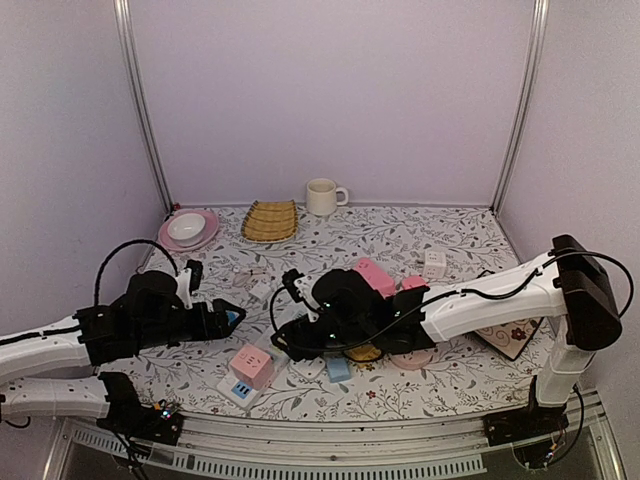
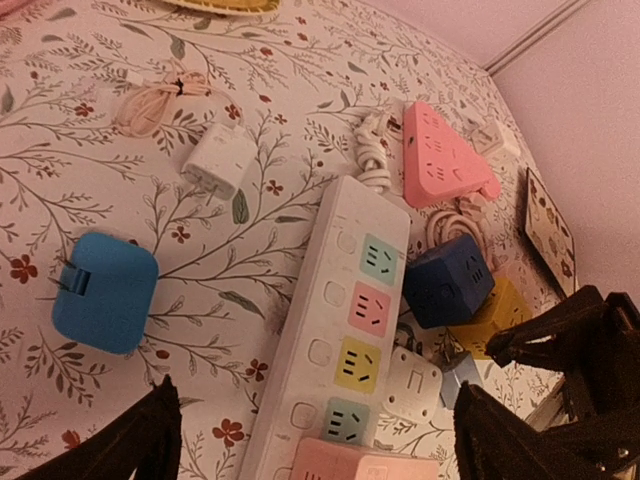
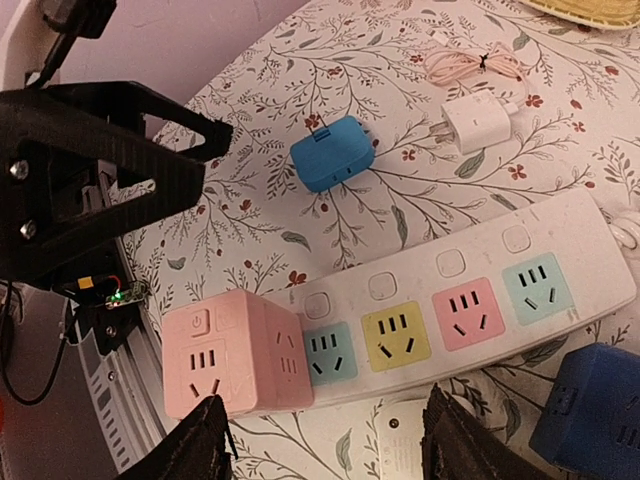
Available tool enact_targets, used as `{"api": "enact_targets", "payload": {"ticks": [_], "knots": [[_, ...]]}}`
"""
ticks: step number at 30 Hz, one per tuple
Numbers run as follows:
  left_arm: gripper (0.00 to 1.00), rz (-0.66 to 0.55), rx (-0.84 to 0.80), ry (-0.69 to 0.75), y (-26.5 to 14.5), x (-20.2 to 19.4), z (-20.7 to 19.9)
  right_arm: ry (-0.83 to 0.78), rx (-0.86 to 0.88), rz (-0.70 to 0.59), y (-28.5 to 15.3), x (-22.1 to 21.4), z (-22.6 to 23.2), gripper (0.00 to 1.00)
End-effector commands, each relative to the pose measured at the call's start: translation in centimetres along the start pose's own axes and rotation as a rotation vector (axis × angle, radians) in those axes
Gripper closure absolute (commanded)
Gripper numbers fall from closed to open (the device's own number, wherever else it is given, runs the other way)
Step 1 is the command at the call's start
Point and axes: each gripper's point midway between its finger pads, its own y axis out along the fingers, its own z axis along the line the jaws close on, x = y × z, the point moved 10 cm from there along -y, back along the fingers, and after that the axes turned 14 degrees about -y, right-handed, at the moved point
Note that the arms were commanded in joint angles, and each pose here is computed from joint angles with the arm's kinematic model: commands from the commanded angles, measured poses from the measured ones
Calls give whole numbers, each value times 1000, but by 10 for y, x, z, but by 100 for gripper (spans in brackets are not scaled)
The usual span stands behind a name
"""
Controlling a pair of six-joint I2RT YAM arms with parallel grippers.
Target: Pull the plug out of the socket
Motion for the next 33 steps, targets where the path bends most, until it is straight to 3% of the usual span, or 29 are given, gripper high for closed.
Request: {"api": "enact_targets", "payload": {"ticks": [1,13,25,33], "knots": [[5,63,8,22,-3,-17,1,18,-32,-49,-15,9,-14,32],[5,191,-16,136,-14,-49,-18,77,-11,-89,-20,12,-45,32],[6,324,-72,225,-26,-83,-32,83,56,-59,13,15,-45,33],[7,367,-33,271,-17,-102,-34,90,99,-30,36,12,-43,43]]}}
